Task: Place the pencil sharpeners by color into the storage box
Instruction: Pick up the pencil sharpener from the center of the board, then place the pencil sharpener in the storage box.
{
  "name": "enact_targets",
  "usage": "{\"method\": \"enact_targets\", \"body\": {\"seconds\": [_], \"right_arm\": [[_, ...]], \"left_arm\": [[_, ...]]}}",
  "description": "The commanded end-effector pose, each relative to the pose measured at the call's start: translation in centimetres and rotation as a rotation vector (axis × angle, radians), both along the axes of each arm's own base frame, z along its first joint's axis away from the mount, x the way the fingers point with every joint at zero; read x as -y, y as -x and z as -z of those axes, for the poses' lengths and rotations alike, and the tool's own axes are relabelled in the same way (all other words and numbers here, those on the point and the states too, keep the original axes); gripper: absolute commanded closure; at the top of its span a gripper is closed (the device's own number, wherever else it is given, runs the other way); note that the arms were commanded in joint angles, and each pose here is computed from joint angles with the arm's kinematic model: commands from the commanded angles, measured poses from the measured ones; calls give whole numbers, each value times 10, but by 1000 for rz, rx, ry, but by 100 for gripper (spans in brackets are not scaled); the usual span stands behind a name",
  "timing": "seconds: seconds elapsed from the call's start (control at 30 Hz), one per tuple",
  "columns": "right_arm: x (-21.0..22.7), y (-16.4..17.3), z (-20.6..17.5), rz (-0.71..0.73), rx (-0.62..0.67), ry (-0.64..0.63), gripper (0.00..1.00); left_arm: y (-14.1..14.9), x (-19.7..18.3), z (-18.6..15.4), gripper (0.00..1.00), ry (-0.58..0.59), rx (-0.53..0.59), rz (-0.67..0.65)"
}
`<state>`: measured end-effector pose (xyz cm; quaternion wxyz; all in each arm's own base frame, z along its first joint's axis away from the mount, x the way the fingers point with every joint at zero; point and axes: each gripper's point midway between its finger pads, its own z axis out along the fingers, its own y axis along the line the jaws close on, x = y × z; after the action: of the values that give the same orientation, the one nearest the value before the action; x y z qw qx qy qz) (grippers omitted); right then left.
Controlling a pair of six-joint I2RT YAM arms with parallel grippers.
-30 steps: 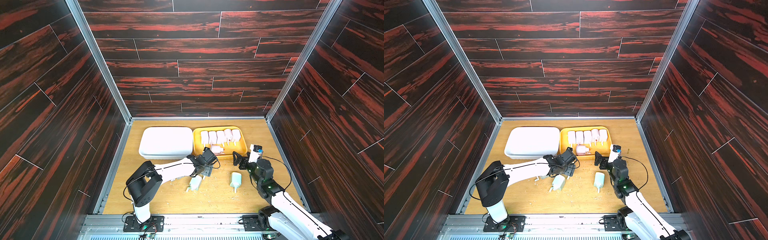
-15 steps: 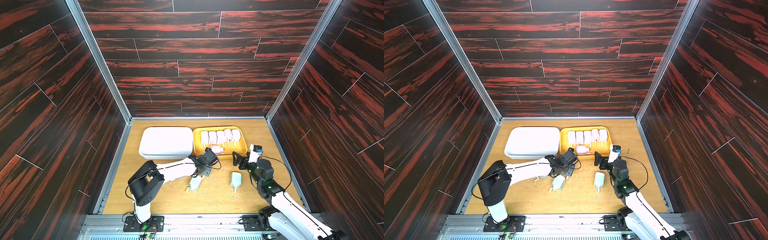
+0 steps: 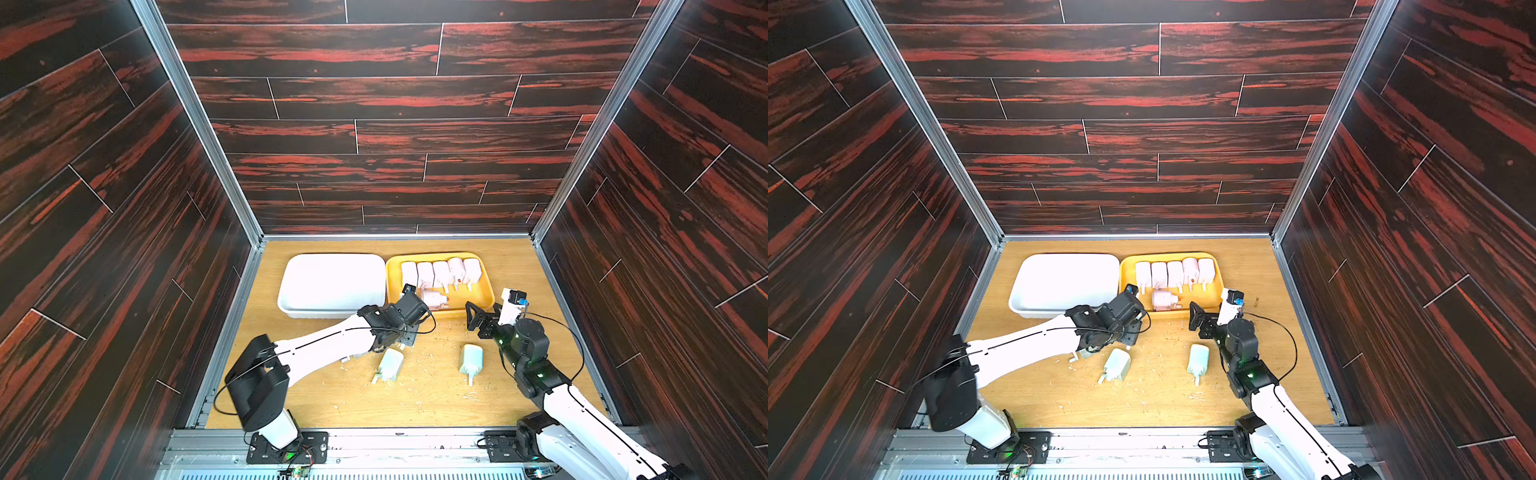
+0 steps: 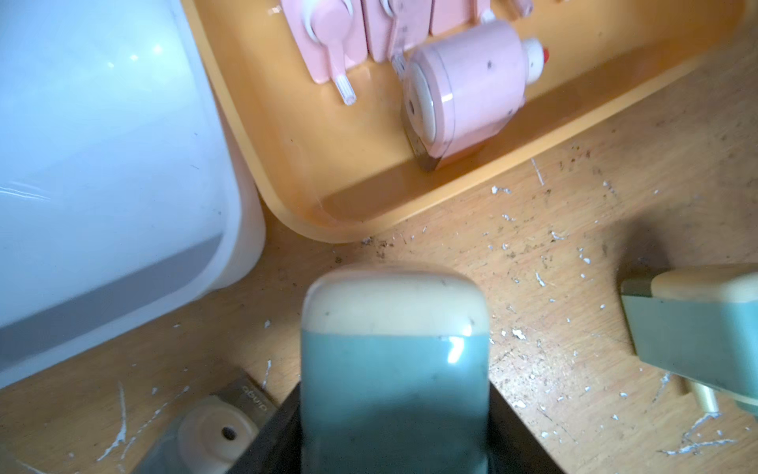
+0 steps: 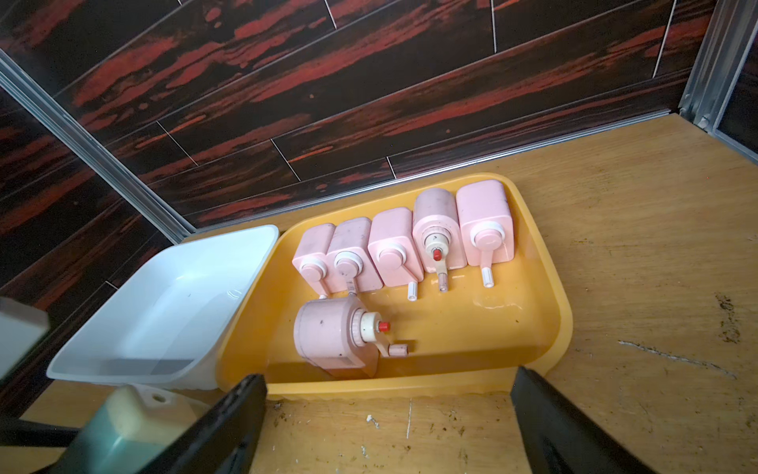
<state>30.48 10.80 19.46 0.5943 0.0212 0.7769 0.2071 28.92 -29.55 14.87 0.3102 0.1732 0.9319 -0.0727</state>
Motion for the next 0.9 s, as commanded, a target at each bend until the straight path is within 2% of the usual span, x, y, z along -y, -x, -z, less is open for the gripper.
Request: {"method": "enact_targets", "body": {"seconds": [0.0, 0.17, 0.37, 0.53, 0.7, 0.87], "right_arm": [[-4, 1, -8, -16, 26, -31, 2], [1, 1, -9, 14, 27, -37, 2], [1, 4, -14, 9, 43, -40, 2], [-15, 5, -20, -79, 52, -55, 2], [-28, 6, -23, -144, 24, -99, 2], [-26, 8, -23, -140, -2, -90, 2]], "left_arm": [[-8, -22, -34, 100, -20, 113, -62], [-31, -42, -63, 100, -52, 235, -147], [-64, -67, -67, 100, -34, 248, -247], [-87, -75, -68, 100, -36, 284, -259], [-108, -86, -59, 100, -50, 244, -270], [-129, -97, -50, 100, -25, 190, -289]]}}
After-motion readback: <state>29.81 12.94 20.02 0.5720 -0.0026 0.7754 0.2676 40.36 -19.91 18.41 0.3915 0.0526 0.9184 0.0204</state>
